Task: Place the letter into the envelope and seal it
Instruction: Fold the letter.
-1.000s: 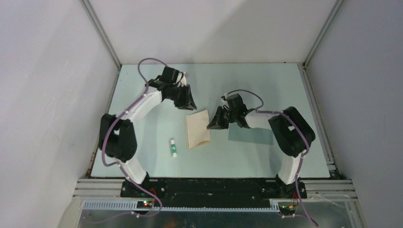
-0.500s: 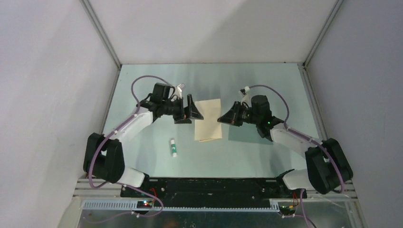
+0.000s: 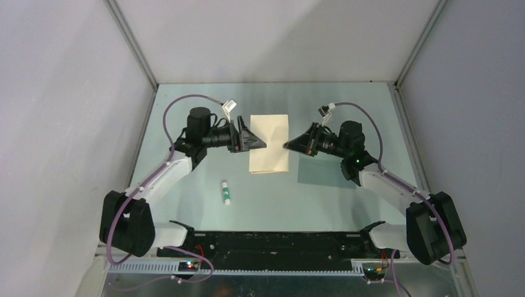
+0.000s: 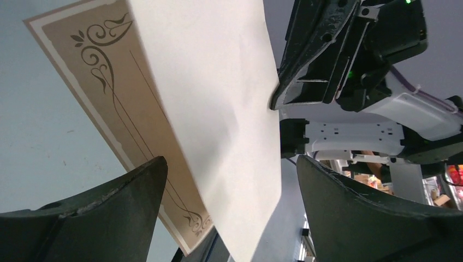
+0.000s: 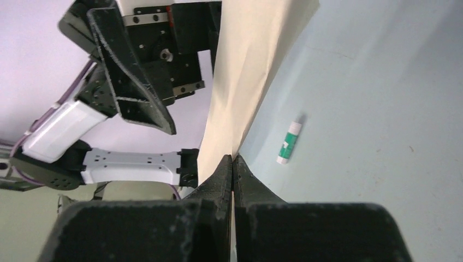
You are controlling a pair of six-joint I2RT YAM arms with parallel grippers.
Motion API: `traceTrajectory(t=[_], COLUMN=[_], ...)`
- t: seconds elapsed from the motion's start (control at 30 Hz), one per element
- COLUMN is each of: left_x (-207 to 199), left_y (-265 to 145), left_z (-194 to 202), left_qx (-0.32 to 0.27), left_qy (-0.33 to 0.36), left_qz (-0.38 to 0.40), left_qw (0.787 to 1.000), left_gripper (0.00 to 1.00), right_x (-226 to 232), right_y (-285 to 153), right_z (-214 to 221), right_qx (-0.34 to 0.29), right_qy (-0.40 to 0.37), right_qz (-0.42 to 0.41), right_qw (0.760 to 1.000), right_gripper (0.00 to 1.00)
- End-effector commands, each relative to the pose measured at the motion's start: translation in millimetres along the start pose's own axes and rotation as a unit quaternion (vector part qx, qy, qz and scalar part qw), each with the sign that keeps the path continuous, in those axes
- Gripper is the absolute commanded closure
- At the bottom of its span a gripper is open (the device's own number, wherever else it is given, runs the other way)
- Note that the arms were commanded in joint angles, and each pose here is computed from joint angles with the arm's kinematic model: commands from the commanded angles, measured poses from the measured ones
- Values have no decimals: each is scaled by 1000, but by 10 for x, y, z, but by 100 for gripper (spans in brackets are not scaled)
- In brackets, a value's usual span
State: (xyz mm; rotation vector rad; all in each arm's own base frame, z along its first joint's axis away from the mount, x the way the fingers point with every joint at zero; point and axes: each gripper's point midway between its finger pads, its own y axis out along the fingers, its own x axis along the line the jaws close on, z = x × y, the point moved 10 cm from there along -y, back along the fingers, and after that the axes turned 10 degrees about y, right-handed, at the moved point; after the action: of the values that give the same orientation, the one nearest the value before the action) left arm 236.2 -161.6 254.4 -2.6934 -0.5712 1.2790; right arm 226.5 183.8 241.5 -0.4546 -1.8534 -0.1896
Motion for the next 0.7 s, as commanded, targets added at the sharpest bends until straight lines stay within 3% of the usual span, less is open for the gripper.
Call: traceTrajectory(t=[0.0, 0.27, 0.4, 0.67], left_x=[-85, -60, 47, 56], left_y=[-58, -90, -158, -216], left_z=[-55, -39, -38, -44], left_qx=[-10, -4, -5, -3], left_qy=[16, 16, 0, 2], left_qz=[47, 49, 29, 37], left_qw=[999, 999, 1000, 999], left_gripper=[6, 16, 2, 0], right_x=[216, 240, 280, 320], right_y=[-85, -150, -182, -208], right_z=[-38, -43, -50, -63], right_qx=[-2, -12, -13, -15], right_qy=[-19, -18, -22, -24], right_qz=[-68, -98, -105, -116], right_qw=[997, 995, 994, 993], right_gripper=[100, 100, 100, 100])
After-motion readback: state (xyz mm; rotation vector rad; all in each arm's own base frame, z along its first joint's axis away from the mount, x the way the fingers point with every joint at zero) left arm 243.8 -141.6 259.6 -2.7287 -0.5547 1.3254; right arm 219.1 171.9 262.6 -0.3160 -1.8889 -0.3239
